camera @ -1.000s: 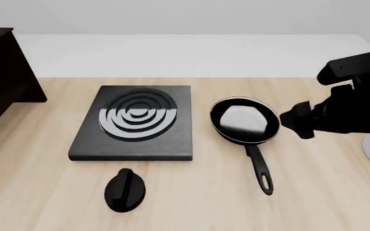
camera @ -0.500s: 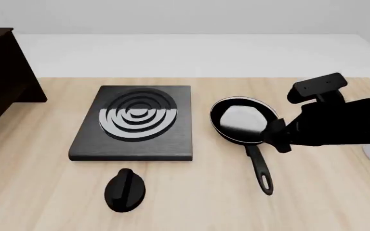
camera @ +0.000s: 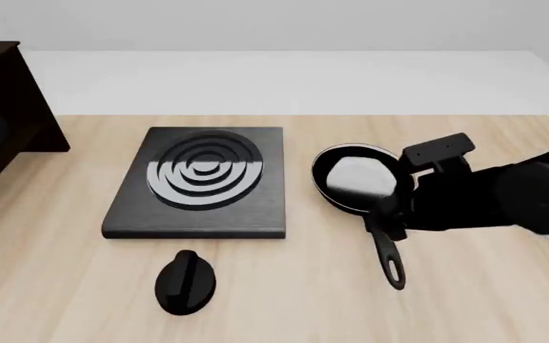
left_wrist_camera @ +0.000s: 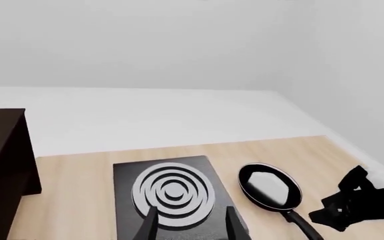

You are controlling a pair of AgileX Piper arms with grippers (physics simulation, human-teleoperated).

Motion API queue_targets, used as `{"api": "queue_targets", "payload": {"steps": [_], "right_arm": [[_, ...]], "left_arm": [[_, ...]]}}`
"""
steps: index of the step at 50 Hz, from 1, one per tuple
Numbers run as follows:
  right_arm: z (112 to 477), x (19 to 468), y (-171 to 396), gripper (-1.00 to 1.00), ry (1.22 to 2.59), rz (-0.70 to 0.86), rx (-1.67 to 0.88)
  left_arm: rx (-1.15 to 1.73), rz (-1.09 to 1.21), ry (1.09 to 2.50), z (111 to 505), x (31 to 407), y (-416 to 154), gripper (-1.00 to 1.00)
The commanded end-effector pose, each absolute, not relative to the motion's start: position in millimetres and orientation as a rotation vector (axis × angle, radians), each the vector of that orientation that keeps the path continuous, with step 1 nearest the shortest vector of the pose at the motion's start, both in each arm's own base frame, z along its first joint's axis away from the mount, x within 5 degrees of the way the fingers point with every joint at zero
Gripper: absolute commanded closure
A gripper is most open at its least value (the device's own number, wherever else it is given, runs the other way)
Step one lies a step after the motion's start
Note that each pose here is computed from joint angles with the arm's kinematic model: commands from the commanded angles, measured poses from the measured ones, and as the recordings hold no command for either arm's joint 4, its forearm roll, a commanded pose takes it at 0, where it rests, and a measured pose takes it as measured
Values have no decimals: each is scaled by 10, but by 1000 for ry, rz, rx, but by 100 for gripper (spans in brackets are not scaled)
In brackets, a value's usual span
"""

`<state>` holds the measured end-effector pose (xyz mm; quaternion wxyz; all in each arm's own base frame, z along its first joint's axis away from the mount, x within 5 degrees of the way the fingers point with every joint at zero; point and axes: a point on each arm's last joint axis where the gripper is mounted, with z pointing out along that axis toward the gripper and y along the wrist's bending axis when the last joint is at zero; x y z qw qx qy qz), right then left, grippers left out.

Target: Put the frying pan on the cabinet shelf.

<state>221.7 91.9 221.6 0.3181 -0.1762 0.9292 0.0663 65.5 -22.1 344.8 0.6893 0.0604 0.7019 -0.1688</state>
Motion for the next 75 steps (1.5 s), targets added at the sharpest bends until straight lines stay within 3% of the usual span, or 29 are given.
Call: {"api": "queue_targets", "payload": {"steps": [1,47,70,71,75], "right_arm": [[1967,2253,952,-100,2481,174,-465],[1386,2212,967,-100,2572,175,-437],[1367,2196,888,-100,2570,158,-430],[1401,2209,844,100,2562,152,-408],[1459,2203,812,100,2555,151,-388]], "left_arm": [[120,-433,1566,3440,630,-231,-100],[111,-425,1563,3389,615,-218,-100],[152,-405,1570,3366,647,-239,-100],[137,-418,1571,3367,646,-238,-100],[137,-420,1571,3366,649,-240,-100]]}}
